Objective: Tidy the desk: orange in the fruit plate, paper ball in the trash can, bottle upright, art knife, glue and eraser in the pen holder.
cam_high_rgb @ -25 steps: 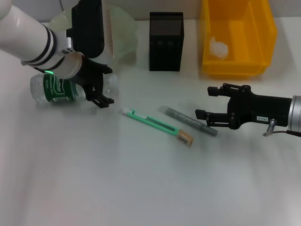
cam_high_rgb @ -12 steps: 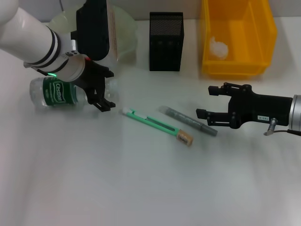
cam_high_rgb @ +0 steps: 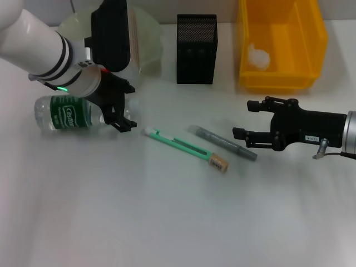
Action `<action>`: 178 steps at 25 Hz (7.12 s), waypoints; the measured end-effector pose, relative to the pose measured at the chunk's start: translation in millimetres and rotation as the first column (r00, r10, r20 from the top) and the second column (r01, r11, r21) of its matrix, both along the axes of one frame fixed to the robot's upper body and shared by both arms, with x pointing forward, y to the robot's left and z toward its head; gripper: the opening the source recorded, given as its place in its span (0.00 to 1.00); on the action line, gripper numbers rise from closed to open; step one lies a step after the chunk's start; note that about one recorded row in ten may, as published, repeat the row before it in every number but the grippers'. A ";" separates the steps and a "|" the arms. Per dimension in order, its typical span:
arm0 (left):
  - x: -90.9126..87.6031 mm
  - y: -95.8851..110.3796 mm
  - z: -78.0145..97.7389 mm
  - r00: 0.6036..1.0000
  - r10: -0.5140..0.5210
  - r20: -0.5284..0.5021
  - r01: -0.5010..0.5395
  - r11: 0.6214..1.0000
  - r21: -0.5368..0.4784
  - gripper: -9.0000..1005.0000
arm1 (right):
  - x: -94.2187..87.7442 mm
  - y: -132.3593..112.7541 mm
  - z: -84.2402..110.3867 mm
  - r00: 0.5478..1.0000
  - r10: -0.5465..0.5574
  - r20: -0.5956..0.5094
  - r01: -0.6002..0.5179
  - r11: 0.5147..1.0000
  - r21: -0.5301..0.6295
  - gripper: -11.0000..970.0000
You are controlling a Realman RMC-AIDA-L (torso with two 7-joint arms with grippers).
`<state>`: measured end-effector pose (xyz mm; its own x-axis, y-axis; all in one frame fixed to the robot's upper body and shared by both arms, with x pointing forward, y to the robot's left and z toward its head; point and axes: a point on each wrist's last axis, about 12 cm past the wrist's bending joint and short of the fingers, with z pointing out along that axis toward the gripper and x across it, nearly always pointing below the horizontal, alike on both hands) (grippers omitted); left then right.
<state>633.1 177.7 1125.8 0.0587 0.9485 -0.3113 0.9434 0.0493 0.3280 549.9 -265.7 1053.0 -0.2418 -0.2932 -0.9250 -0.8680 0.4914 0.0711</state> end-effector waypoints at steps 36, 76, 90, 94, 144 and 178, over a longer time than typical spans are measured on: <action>-3.0 18.1 45.7 0.990 0.108 -0.088 -0.128 0.958 -0.257 0.45 | 2.0 -0.3 3.0 1.000 0.002 0.004 -0.002 1.000 0.008 0.76; -36.8 171.0 45.9 0.849 0.458 -0.264 -0.498 0.526 -0.689 0.48 | 0.6 19.6 8.6 0.994 0.108 0.005 -0.108 0.993 0.043 0.74; -39.4 183.1 39.9 0.829 0.513 -0.224 -0.500 0.498 -0.708 0.51 | 1.0 21.2 9.1 0.994 0.112 0.006 -0.113 0.993 0.046 0.73; -39.3 181.8 39.0 0.831 0.511 -0.220 -0.496 0.500 -0.709 0.52 | 0.8 21.4 9.0 0.994 0.113 0.007 -0.113 0.993 0.046 0.73; -77.1 167.2 69.2 0.964 0.166 -0.209 -0.249 0.275 -0.929 0.77 | 6.9 22.3 17.2 0.994 0.108 0.007 -0.108 0.992 0.070 0.71; -142.0 108.0 -84.0 0.947 0.126 -0.295 -0.321 0.406 -0.856 0.79 | 74.1 127.8 122.7 0.922 0.198 -0.333 -0.351 0.792 -0.500 0.69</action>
<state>491.1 285.6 1041.8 -0.2525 0.1105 -0.9613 0.8817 0.4356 -0.1815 624.1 -137.9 1175.7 -0.2721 -0.8147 -0.5121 -0.9610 0.2579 0.1003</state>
